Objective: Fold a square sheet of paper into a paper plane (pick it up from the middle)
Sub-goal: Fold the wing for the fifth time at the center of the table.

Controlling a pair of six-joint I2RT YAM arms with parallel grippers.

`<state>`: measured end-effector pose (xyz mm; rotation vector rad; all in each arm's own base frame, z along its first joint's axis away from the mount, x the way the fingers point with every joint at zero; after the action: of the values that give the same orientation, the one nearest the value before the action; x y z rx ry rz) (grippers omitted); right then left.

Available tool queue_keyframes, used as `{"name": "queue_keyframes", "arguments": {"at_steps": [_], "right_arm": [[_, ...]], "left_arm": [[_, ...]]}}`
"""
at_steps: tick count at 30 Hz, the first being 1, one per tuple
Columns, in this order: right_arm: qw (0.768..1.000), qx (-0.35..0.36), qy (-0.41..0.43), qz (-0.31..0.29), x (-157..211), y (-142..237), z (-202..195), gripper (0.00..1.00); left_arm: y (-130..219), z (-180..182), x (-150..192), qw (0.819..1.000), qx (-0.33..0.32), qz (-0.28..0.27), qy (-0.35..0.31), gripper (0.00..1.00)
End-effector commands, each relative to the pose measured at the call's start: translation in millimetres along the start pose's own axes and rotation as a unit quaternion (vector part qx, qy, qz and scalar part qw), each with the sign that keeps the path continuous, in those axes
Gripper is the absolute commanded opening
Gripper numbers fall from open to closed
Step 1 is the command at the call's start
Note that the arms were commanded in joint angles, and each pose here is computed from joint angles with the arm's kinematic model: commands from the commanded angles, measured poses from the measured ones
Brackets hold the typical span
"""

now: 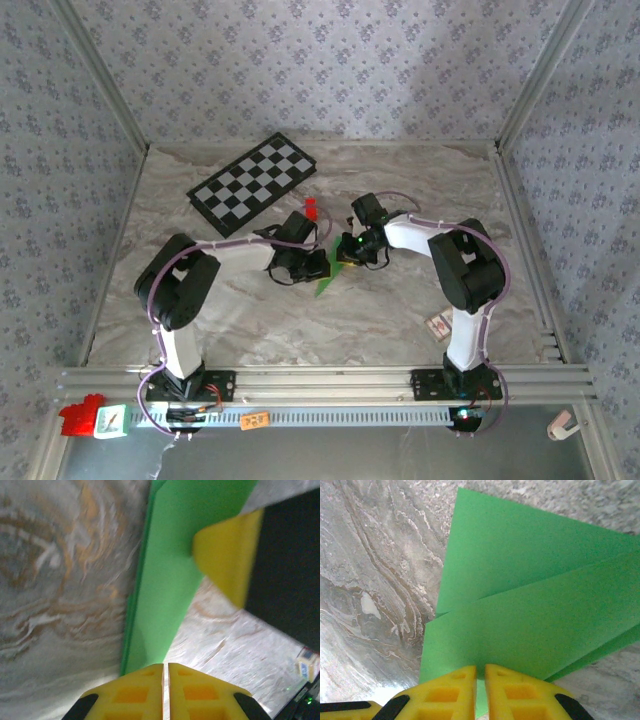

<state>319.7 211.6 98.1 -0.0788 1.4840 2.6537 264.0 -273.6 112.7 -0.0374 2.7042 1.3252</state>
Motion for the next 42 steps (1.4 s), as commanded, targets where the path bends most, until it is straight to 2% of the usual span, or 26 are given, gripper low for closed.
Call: {"name": "queue_keyframes", "arguments": {"at_steps": [1,8,13,18,25,33,40,42], "right_arm": [[1.0,0.011,-0.005,0.019,8,-6,-10,0.16],[1.0,0.009,0.0,0.016,7,-5,-11,0.15],[1.0,0.011,0.005,0.002,1,-4,-17,0.16],[1.0,0.016,-0.004,-0.026,-16,-3,-34,0.16],[0.997,0.025,-0.04,-0.062,-41,5,-64,0.16],[0.992,0.045,-0.067,-0.096,-64,26,-82,0.16],[0.991,0.026,-0.045,-0.123,-66,58,-60,0.19],[0.99,0.019,-0.038,-0.138,-62,75,-51,0.21]], "left_arm": [[-8,1,-11,1.0,-0.004,-0.006,0.013,0.1],[-22,14,-5,0.998,-0.038,0.03,0.042,0.06],[-25,31,9,0.992,-0.09,0.066,0.06,0.0],[-29,50,26,0.984,-0.128,0.096,0.078,0.0],[-32,63,38,0.979,-0.141,0.109,0.096,0.0],[-29,51,30,0.984,-0.125,0.099,0.08,0.0],[-18,19,8,0.993,-0.083,0.075,0.041,0.0],[-9,5,0,0.996,-0.063,0.059,0.029,0.04]]}}
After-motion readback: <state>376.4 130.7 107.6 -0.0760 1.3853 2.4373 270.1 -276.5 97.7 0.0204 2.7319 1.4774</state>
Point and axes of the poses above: each hand's point on the last joint's axis, 136 mm out from that joint toward the fingers, its own y axis back along the fingers, its own z axis along the line the jaws close on, x = y × z, the point moved 9 cm from there along y, back along the fingers, and after that the axes turned 2 degrees about -y, right-handed, at the moved point
